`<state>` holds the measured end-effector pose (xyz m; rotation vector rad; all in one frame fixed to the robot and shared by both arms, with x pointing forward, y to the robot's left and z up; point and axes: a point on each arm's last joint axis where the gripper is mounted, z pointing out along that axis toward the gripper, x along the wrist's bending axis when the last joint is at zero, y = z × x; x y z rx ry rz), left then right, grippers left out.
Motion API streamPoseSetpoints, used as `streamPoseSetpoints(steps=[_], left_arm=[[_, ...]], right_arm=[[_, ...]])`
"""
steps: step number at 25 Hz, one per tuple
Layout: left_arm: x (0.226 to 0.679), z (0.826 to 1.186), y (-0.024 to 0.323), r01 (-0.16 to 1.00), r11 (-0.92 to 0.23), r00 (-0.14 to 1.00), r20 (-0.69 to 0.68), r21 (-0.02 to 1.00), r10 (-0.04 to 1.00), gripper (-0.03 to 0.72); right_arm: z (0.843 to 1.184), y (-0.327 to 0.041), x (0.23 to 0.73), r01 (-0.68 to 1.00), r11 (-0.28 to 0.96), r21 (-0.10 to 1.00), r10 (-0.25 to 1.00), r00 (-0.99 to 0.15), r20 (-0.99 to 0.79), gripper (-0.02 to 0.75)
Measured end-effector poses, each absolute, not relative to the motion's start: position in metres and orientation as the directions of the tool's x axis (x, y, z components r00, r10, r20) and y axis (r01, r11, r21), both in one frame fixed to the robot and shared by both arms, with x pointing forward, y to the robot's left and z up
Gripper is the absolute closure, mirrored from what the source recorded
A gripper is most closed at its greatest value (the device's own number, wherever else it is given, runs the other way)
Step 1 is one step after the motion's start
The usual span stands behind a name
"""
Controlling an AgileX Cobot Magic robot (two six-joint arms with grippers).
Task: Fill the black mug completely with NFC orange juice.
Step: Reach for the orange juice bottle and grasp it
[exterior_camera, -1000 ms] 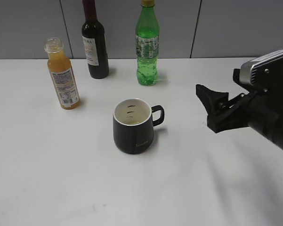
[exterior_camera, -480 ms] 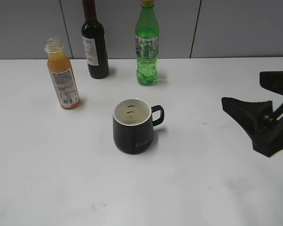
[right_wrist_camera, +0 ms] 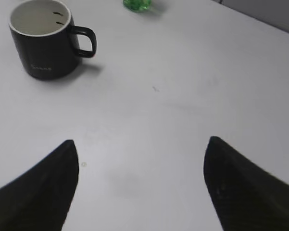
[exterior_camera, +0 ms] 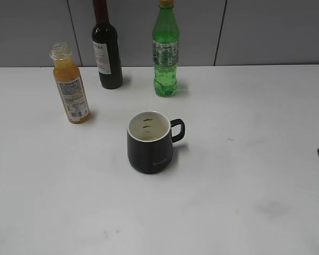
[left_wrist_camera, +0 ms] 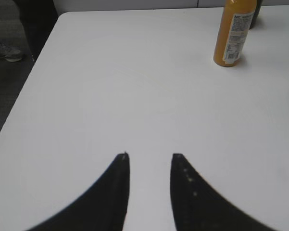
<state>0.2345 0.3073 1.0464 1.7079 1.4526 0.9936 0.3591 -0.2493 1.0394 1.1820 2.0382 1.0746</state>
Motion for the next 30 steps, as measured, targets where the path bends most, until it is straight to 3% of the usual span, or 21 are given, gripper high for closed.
streamPoseSetpoints(steps=[5, 10, 15, 21, 30], left_arm=[[0.234, 1.046, 0.307, 0.473, -0.15, 0.087, 0.123, 0.868, 0.989, 0.452], [0.234, 1.046, 0.307, 0.473, -0.15, 0.087, 0.123, 0.868, 0.989, 0.452], [0.234, 1.046, 0.307, 0.473, -0.15, 0.087, 0.123, 0.868, 0.989, 0.452], [0.234, 1.046, 0.307, 0.473, -0.15, 0.087, 0.123, 0.868, 0.989, 0.452], [0.235, 1.046, 0.307, 0.472, -0.15, 0.087, 0.123, 0.869, 0.989, 0.452]], right_arm=[[1.044, -0.27, 0.331, 0.541, 0.214, 0.814, 0.946, -0.324, -0.033, 0.13], [1.048, -0.291, 0.303, 0.457, 0.141, 0.878, 0.984, -0.164, -0.072, 0.141], [1.049, -0.296, 0.28, 0.349, 0.063, 0.935, 0.996, -0.078, -0.038, 0.144], [1.053, -0.296, 0.258, 0.222, 0.007, 0.975, 0.999, -0.052, 0.004, 0.144], [1.053, -0.294, 0.253, 0.261, -0.015, 0.965, 0.997, -0.069, 0.034, 0.144]])
